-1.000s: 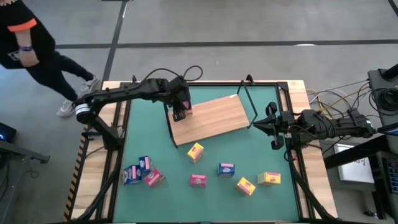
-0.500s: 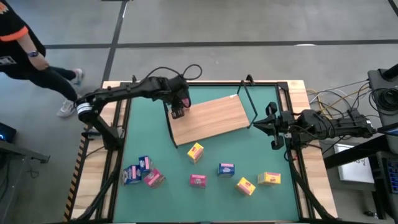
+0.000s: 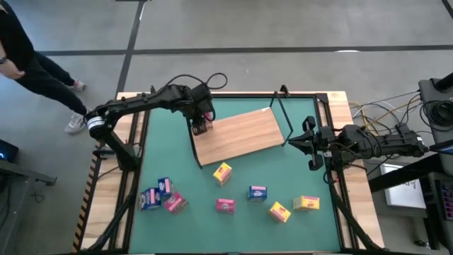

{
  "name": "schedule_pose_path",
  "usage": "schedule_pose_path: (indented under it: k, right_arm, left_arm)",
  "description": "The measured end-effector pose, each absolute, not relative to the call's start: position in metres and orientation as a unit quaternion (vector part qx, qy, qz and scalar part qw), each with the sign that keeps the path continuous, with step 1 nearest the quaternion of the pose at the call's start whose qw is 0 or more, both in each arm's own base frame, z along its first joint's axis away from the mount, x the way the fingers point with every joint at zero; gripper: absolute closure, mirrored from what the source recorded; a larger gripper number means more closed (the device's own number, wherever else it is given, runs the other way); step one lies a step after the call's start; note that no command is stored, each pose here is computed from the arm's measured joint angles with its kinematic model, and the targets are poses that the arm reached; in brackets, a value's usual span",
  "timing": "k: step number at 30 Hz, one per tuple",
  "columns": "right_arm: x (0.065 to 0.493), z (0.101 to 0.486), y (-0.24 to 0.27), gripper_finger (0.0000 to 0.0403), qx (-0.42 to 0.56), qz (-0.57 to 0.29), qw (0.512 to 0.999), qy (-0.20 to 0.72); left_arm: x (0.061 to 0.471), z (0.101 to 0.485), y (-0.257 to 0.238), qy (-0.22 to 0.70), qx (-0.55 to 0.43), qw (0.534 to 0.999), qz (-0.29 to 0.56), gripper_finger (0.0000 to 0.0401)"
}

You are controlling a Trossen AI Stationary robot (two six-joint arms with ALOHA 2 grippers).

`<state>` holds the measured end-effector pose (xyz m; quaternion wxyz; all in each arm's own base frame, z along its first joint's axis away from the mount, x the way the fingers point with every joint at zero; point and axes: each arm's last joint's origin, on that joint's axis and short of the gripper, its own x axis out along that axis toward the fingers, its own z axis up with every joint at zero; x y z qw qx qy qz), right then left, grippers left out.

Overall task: Stack cereal on shelf
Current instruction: Put the top pink cereal box on the shelf

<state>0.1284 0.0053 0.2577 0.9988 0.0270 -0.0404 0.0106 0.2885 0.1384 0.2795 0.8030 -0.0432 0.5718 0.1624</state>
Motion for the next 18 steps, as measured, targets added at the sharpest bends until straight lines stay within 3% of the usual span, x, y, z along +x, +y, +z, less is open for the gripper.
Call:
schedule_pose_path:
  k: [6,18]
  right_arm:
    - [0.1284,0.2577,0.0053,0.0380,0.027,0.011,0.999,-0.040]
    - [0.1284,0.2578,0.0053,0.0380,0.026,0.010,0.999,-0.041]
  left_arm:
    - [0.2885,0.2795,0.1386,0.572,-0.042,0.803,0.162,0.0239]
    - [0.2862,0.2799,0.1393,0.582,-0.023,0.793,0.177,0.0176]
